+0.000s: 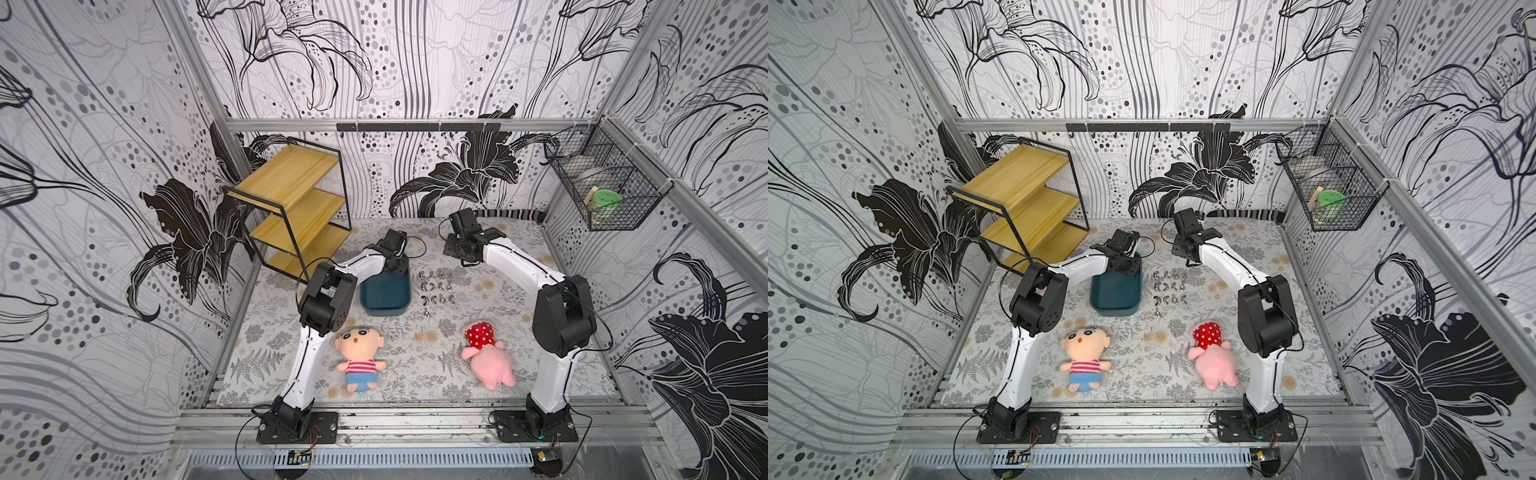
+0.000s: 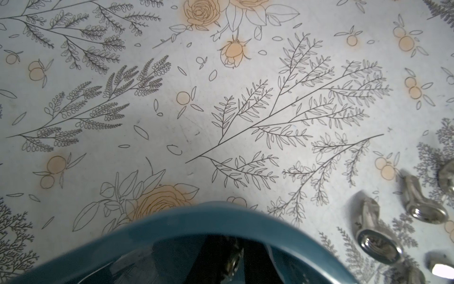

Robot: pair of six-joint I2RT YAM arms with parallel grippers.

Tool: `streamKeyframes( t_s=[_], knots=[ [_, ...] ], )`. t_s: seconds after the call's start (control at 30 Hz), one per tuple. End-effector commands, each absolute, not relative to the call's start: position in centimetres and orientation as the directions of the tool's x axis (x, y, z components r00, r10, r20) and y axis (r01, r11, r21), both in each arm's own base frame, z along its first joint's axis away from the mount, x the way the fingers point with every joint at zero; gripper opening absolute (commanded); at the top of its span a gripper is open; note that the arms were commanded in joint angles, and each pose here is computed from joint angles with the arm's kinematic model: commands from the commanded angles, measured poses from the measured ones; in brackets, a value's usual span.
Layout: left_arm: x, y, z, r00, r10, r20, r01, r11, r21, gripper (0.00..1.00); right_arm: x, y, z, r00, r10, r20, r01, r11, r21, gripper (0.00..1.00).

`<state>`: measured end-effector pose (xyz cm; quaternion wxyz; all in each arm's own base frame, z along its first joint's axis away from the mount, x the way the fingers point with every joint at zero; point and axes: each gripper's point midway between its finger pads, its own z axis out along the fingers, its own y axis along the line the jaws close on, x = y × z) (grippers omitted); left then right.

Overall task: Take out the wing nut from the storage box
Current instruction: Pick up the wing nut from the storage box.

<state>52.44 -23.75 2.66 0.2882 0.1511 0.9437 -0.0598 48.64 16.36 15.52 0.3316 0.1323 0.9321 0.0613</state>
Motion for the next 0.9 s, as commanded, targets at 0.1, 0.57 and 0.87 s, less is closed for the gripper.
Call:
streamKeyframes(
  t_s=[0.1,0.57,0.87],
  knots=[
    [52.3,-23.5,1.4,-0.793,0.258,-0.551,0.326,0.945,-0.027,0.15,48.3,16.5,15.4,-0.751,0.277,-0.599,0.193,0.96,0.202,0.53],
    [51.4,-23.4,8.0,-0.753,0.177,-0.634,0.302,0.949,-0.094,0.06,47.8,16.5,15.3,-0.753,0.28,-0.596,0.192,0.959,0.209,0.53],
    [48.6,-24.2,13.1,-0.714,0.153,-0.683,0.311,0.944,-0.113,0.05,47.3,16.2,15.2,-0.751,0.283,-0.596,0.197,0.958,0.206,0.53]
  ],
)
